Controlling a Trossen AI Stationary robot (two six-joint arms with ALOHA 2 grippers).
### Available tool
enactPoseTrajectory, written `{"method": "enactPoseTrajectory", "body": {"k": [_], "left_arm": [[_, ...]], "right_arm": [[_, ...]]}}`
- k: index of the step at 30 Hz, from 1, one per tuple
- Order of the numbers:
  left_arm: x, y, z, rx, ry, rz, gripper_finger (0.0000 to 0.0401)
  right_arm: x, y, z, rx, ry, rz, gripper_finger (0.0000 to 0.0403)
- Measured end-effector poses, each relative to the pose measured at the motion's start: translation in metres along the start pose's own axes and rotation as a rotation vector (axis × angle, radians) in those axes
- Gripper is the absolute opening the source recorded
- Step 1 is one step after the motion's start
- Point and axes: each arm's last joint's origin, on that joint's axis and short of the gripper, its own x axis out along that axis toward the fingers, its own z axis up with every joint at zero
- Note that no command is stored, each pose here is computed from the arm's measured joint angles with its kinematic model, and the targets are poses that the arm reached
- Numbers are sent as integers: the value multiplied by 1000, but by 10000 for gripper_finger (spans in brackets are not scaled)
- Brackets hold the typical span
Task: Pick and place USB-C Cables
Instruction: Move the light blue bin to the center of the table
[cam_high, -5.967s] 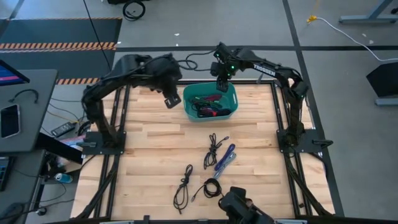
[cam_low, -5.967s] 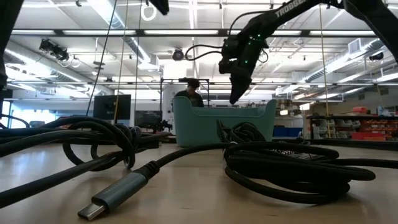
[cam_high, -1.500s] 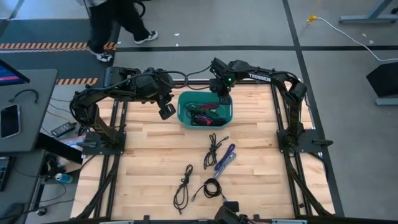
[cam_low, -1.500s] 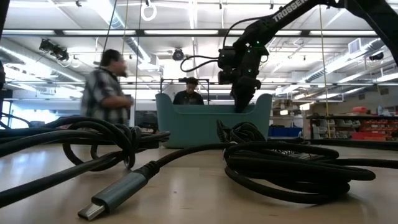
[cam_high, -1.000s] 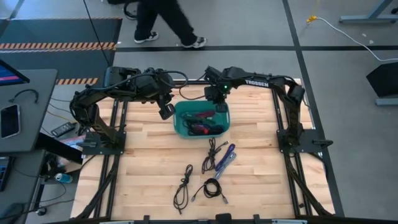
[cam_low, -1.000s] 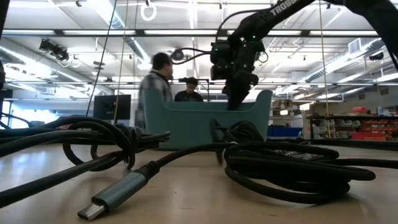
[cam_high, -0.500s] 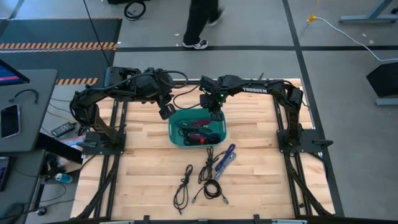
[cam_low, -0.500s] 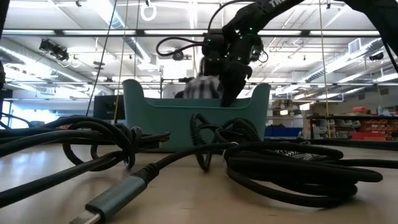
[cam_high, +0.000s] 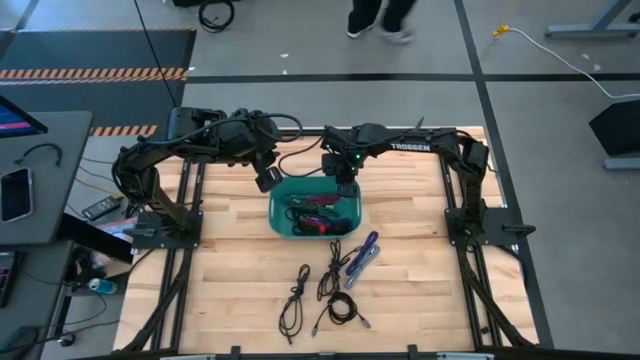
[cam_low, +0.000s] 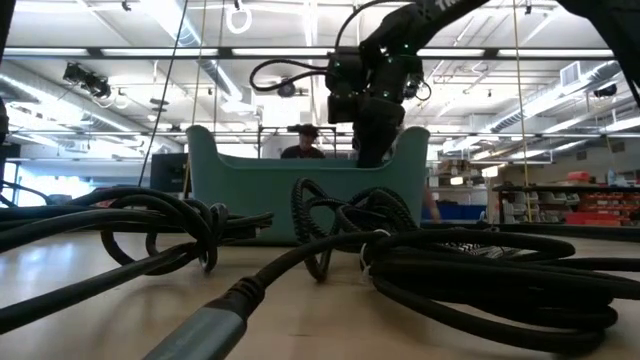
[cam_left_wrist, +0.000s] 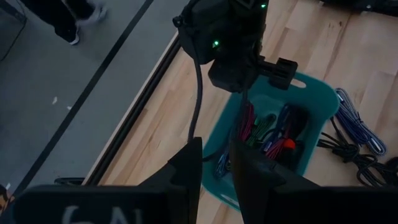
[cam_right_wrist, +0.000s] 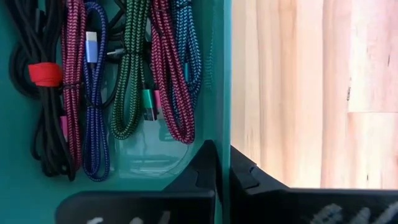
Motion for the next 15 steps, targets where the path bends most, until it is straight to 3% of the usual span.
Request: {"method": "enactPoseTrajectory", "body": {"k": [9,15], "left_arm": [[0,0,0,1,0,0,89],[0,0,0,1,0,0,89]], "right_arm": [[5,0,0,1,8,-7,68],[-8,-2,9,-15,-7,-97,97]]}}
